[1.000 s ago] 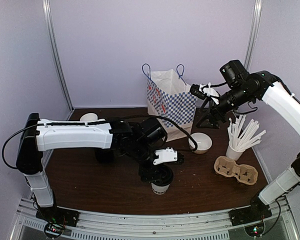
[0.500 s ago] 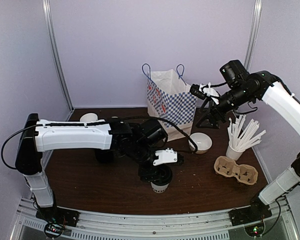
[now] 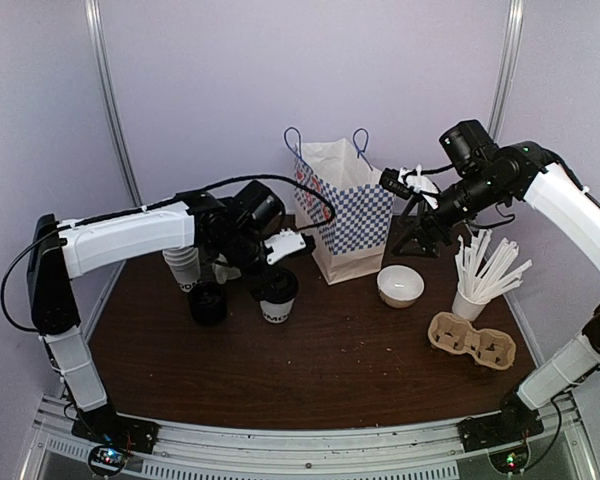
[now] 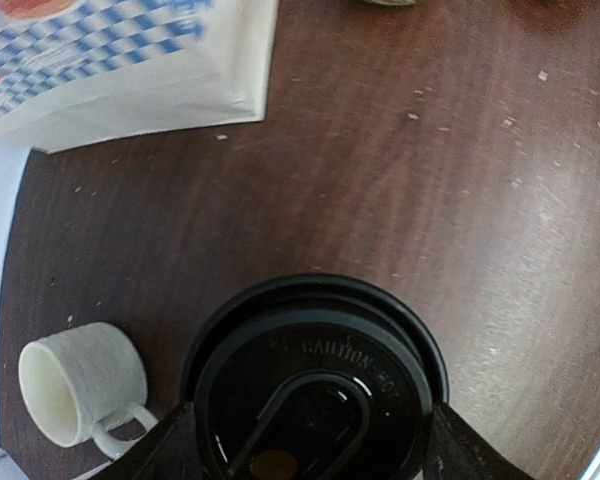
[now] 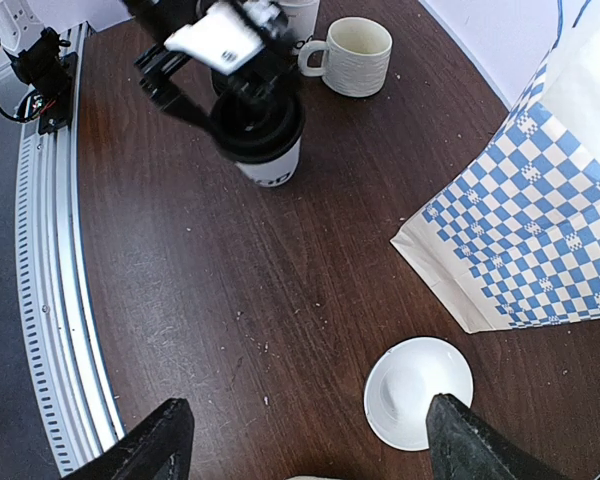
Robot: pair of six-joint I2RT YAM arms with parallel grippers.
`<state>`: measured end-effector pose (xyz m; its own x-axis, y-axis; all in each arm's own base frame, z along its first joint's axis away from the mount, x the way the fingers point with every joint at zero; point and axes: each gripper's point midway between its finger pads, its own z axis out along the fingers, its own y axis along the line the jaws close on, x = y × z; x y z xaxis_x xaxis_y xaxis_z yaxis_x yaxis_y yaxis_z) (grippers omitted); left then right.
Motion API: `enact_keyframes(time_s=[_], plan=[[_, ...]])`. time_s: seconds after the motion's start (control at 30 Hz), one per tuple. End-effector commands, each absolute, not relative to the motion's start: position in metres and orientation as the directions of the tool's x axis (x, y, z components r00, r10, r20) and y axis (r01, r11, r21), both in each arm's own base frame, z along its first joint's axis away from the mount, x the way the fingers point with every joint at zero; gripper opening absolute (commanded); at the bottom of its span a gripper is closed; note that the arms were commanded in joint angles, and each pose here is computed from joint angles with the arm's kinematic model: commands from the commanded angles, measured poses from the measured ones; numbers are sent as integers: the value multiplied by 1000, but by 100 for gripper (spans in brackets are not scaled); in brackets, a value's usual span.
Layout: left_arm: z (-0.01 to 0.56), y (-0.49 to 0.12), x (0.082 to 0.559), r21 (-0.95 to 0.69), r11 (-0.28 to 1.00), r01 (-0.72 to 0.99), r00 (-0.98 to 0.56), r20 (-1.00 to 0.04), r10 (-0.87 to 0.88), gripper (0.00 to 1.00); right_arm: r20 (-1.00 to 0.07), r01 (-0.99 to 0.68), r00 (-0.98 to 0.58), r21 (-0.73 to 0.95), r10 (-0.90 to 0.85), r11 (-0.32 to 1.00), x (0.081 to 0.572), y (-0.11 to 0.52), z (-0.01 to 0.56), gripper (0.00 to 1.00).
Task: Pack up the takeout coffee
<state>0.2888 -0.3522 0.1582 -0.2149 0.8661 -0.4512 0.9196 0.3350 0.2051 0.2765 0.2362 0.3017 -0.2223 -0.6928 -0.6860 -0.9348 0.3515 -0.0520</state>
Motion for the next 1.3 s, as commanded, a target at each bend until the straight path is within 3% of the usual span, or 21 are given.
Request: enact_keyframes(time_s=[0.0,0.2,0.43,0.63,1.03,1.27], plan=[[180,-336,334,190,519,833,-367,-513,776,72,-697,-933,-216,-59,-684,355,276,235,305,84],[178,-322,379,202,650,733,-489,-508,709,72,-695,-933,-218,-57,-685,355,277,235,303,84],[167,-302,398,144,756,638,-614,-498,613,72,-695,-934,-216,-58,-686,352,274,234,302,84],[151,-301,398,107,769,630,-643,-484,594,73,-692,-934,-217,-58,-688,353,273,233,299,84],[142,-297,396,98,784,612,-672,-458,582,87,-691,-936,-222,-47,-688,349,274,235,298,84],[185,-294,394,108,786,609,-643,-514,568,87,-692,-937,-223,-42,-687,347,273,235,297,84]])
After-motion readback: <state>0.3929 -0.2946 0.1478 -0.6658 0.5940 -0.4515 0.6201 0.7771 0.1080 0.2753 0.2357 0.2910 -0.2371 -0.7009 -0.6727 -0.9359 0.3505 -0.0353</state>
